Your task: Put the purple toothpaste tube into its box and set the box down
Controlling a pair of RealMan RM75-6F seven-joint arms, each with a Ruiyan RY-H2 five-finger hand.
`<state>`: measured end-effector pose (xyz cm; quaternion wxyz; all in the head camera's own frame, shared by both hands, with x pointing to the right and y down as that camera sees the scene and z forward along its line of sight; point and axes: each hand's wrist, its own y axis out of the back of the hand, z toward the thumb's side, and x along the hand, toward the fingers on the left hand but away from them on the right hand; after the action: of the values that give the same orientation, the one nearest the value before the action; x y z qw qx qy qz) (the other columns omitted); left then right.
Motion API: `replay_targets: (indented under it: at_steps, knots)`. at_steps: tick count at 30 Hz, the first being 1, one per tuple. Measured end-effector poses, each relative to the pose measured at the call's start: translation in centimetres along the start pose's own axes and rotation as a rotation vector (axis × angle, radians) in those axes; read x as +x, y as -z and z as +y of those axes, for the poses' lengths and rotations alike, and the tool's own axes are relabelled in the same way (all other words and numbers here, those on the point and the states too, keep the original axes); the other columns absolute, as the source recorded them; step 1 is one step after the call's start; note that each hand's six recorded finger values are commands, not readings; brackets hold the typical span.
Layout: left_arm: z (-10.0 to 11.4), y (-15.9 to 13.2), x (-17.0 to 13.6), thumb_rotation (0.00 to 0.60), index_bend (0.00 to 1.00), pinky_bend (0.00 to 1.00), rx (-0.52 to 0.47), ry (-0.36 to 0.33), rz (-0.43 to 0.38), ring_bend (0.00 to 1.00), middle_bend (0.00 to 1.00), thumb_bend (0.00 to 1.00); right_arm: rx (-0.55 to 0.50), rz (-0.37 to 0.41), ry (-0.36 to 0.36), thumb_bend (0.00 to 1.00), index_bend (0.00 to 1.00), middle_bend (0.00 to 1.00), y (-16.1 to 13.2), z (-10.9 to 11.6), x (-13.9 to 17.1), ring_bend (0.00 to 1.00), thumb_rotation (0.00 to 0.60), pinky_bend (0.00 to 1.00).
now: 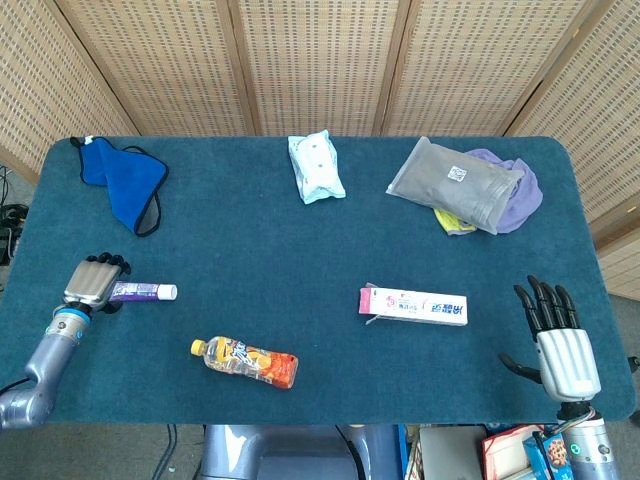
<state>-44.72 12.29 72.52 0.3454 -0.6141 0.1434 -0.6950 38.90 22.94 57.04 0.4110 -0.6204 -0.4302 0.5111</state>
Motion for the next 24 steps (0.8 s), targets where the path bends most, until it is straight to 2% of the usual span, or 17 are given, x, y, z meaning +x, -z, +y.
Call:
replay_targets:
  at_steps: [19, 24]
  knots:
    - [-0.3, -1.7, 0.7, 0.600, 0.31, 0.22, 0.017, 0.009, -0.013, 0.16, 0.22, 0.28, -0.004, -0.003, 0.009, 0.10, 0.00, 0.00, 0.2, 0.2, -0.2, 0.00, 0.600, 0.00]
    - [-0.3, -2.2, 0.9, 0.600, 0.35, 0.24, 0.026, 0.009, -0.020, 0.19, 0.27, 0.28, -0.006, -0.001, 0.017, 0.10, 0.00, 0.00, 0.2, 0.4, -0.2, 0.00, 0.600, 0.00]
